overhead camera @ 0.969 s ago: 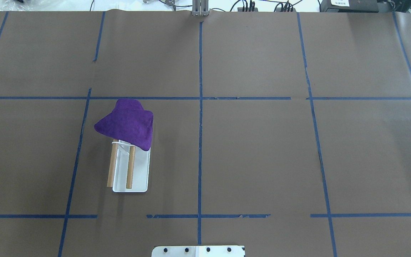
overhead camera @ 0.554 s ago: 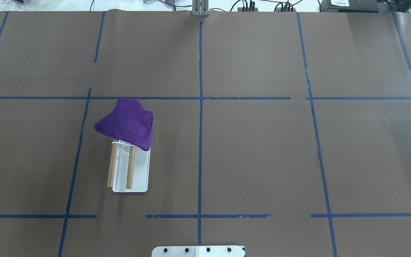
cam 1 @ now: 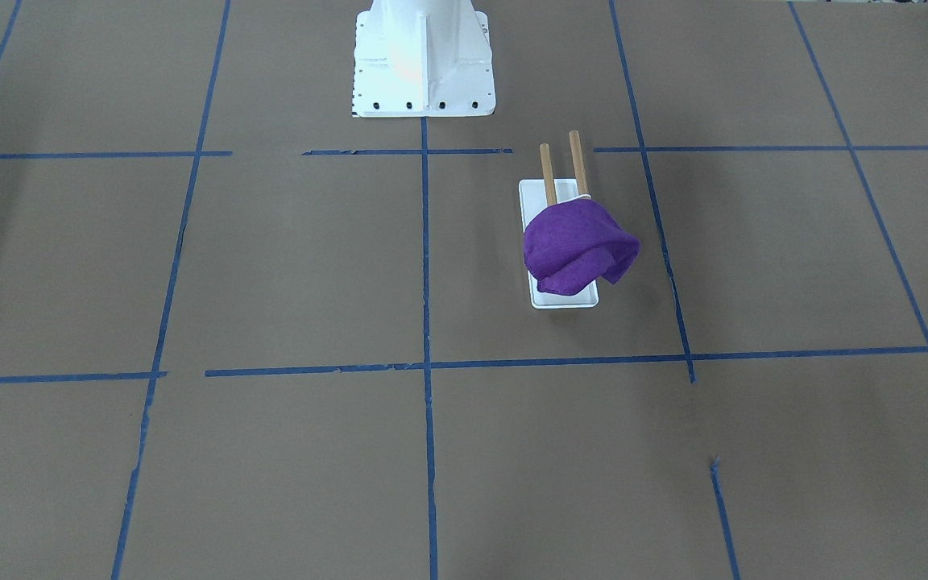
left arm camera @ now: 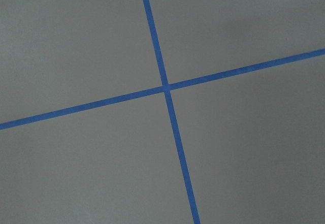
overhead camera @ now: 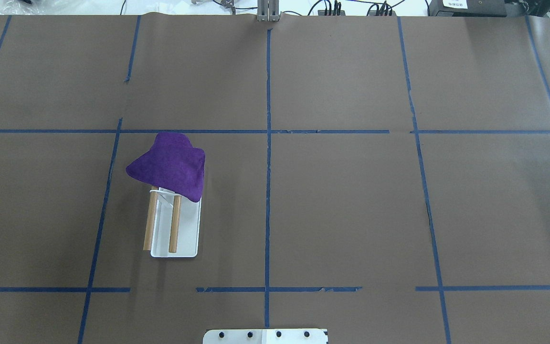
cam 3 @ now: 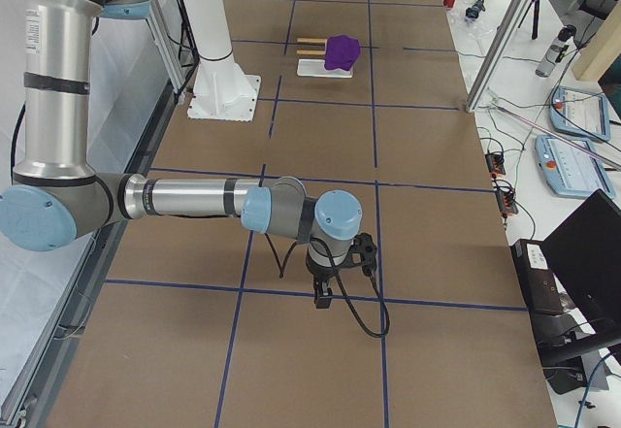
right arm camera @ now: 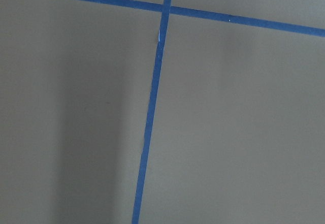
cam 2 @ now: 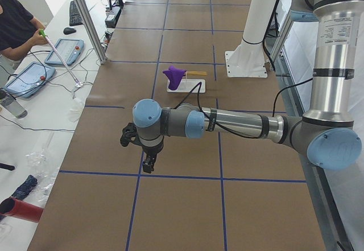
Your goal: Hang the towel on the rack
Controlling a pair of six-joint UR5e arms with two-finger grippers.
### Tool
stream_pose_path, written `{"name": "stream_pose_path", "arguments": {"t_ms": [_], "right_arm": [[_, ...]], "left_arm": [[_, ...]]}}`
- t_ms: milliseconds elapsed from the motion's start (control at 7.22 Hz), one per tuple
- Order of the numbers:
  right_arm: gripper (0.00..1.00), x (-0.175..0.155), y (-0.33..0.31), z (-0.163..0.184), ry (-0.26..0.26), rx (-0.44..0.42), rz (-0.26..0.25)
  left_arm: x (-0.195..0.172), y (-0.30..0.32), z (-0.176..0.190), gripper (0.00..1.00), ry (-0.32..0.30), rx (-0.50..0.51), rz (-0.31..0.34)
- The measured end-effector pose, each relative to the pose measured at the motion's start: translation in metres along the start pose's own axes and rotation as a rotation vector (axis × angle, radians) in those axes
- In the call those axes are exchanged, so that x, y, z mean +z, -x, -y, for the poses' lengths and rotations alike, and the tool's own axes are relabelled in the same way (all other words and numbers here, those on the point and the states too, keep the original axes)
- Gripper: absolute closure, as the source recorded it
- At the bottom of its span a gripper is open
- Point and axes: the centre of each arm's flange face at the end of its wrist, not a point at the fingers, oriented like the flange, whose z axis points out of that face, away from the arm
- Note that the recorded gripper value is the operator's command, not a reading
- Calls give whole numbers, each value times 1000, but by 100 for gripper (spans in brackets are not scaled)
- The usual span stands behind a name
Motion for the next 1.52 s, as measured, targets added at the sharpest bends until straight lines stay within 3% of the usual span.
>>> {"name": "stream_pose_path", "arguments": {"t_ms": [554, 969, 1523], "right_arm": [[0, -5, 4, 8, -67, 41, -5], [0, 0, 9, 12, -67, 48, 11], [0, -1, 29, 20, -67, 39, 13]], "left_arm": [[3, 2, -3, 0, 7, -6, -1], [8, 6, -5, 0, 25, -31, -8], [9, 5, -5, 0, 95, -101, -27]]}}
